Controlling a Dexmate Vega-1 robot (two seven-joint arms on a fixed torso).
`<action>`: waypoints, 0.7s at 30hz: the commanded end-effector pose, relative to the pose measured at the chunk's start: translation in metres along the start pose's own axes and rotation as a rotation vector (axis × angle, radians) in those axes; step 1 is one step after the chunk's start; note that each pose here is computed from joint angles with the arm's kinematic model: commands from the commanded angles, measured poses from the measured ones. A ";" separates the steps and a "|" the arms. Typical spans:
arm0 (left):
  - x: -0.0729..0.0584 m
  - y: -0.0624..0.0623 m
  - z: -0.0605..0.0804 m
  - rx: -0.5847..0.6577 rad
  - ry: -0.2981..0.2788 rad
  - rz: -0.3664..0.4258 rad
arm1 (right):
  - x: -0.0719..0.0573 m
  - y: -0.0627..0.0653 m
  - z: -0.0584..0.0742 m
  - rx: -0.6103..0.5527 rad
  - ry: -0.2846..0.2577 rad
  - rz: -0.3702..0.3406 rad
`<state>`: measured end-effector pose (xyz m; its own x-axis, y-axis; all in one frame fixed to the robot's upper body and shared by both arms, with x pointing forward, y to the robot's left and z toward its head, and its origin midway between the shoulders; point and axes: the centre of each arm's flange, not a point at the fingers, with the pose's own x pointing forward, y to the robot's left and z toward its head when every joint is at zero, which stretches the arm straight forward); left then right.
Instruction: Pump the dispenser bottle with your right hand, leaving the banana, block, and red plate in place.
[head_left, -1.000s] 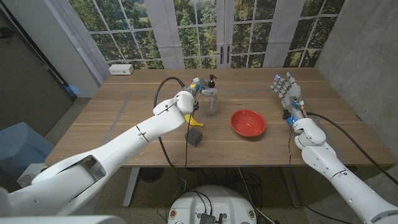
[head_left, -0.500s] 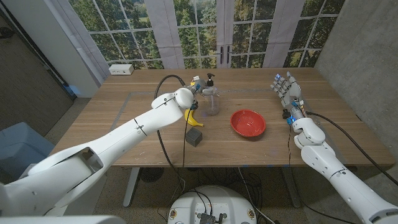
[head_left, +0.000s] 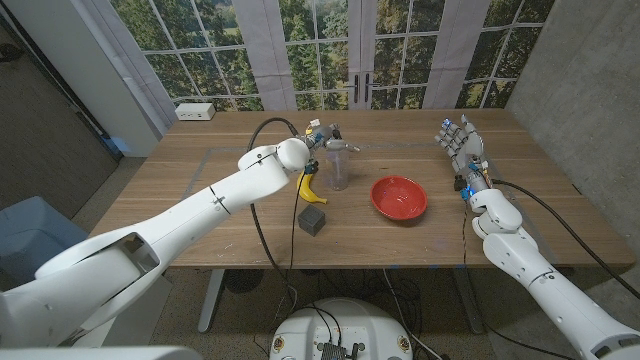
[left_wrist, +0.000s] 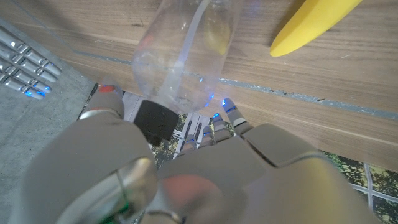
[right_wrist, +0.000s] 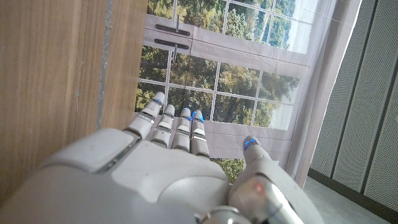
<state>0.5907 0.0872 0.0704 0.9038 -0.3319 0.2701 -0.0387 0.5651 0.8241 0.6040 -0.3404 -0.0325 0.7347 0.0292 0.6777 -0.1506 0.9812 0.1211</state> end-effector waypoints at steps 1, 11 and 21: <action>-0.010 0.008 0.004 -0.057 -0.071 0.011 | 0.000 0.001 0.001 -0.003 -0.009 -0.002; -0.023 0.026 0.009 -0.134 -0.172 -0.120 | 0.001 0.004 0.002 -0.007 -0.015 0.004; -0.034 0.024 -0.003 -0.273 -0.373 0.074 | 0.000 0.004 0.002 -0.002 -0.011 0.006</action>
<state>0.5710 0.1054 0.0816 0.8320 -0.4601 0.3100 0.0620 0.6324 0.7722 0.6031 -0.3384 -0.0311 0.7266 0.0275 0.6865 -0.1463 0.9825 0.1155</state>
